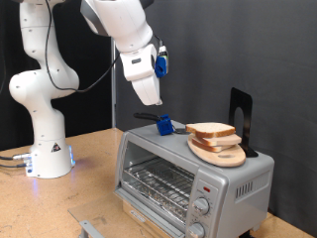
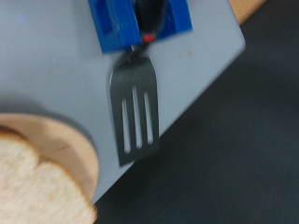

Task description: Make a piece of toast with the oven

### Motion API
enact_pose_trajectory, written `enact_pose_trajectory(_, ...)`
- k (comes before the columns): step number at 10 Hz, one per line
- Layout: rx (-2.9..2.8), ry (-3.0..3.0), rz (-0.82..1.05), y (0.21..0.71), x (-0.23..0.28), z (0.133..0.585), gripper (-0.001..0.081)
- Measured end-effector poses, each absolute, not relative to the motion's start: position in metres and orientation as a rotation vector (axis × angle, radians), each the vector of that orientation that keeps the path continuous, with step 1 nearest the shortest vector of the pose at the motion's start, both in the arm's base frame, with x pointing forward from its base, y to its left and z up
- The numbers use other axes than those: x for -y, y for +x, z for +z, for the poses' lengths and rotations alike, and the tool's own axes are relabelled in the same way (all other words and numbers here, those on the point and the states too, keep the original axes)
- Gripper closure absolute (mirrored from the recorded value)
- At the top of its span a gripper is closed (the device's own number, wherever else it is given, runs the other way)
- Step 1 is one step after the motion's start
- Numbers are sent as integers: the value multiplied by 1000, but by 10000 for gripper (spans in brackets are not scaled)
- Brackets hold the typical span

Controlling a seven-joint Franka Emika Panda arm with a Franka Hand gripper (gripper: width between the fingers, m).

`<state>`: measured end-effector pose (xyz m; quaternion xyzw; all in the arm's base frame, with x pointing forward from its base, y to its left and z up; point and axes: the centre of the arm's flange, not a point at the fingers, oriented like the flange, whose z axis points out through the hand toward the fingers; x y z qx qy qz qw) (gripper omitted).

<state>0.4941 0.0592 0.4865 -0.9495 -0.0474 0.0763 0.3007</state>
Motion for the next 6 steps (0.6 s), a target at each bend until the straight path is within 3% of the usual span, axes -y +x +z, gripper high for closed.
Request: enact_pose_trajectory(6, 714, -2818, 92, 453, -119, 532, 1)
